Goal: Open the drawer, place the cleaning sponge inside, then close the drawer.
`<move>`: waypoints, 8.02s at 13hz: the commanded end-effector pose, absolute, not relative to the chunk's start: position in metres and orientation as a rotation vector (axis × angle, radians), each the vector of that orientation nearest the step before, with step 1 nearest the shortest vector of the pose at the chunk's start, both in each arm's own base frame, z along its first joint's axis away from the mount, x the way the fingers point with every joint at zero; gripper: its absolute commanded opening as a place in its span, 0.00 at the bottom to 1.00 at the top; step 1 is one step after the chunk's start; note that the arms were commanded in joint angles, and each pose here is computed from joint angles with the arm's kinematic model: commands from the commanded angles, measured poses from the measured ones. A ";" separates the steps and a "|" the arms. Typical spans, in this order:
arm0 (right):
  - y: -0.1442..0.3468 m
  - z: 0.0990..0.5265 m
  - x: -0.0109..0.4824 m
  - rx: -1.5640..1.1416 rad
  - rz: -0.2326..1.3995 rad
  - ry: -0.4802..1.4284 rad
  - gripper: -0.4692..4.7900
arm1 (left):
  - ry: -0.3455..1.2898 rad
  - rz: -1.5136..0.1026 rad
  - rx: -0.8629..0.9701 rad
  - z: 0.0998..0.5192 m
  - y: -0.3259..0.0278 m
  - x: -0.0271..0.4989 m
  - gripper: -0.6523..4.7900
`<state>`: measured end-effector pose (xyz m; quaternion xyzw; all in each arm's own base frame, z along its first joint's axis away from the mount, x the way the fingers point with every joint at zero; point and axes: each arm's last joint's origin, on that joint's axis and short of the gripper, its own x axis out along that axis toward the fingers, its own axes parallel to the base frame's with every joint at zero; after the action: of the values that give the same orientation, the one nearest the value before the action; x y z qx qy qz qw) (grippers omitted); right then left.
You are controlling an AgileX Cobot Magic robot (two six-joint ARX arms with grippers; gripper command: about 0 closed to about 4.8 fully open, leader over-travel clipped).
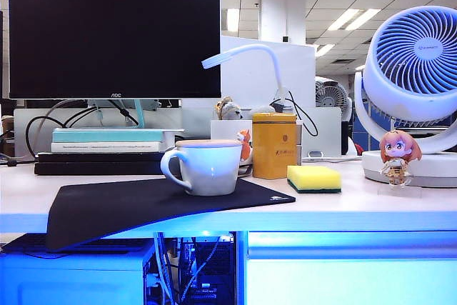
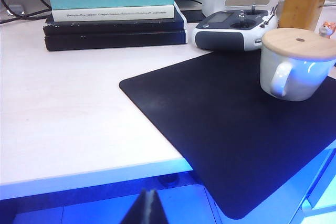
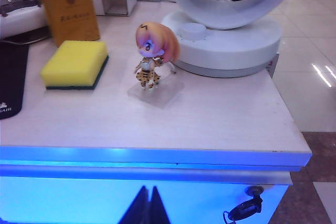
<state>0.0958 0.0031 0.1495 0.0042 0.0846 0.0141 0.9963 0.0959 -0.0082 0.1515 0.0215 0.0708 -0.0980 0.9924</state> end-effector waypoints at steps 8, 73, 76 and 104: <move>0.000 0.201 0.085 0.147 -0.079 -0.006 0.09 | 0.006 -0.057 -0.170 0.204 -0.004 0.086 0.11; -0.081 0.110 0.165 1.138 0.234 0.389 1.00 | 0.433 -0.828 0.089 0.367 -0.118 0.133 0.11; -0.087 0.107 0.162 1.165 0.211 0.387 1.00 | 0.433 -0.828 0.088 0.367 -0.118 0.133 0.11; -0.107 0.083 0.188 1.285 0.254 0.385 1.00 | 0.477 -0.825 0.101 0.363 -0.118 0.133 0.11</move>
<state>0.1860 -0.1051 0.0821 0.5944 0.1836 0.1139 0.7746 0.1328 -0.1177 0.3612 0.0502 0.2350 -0.3938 0.8872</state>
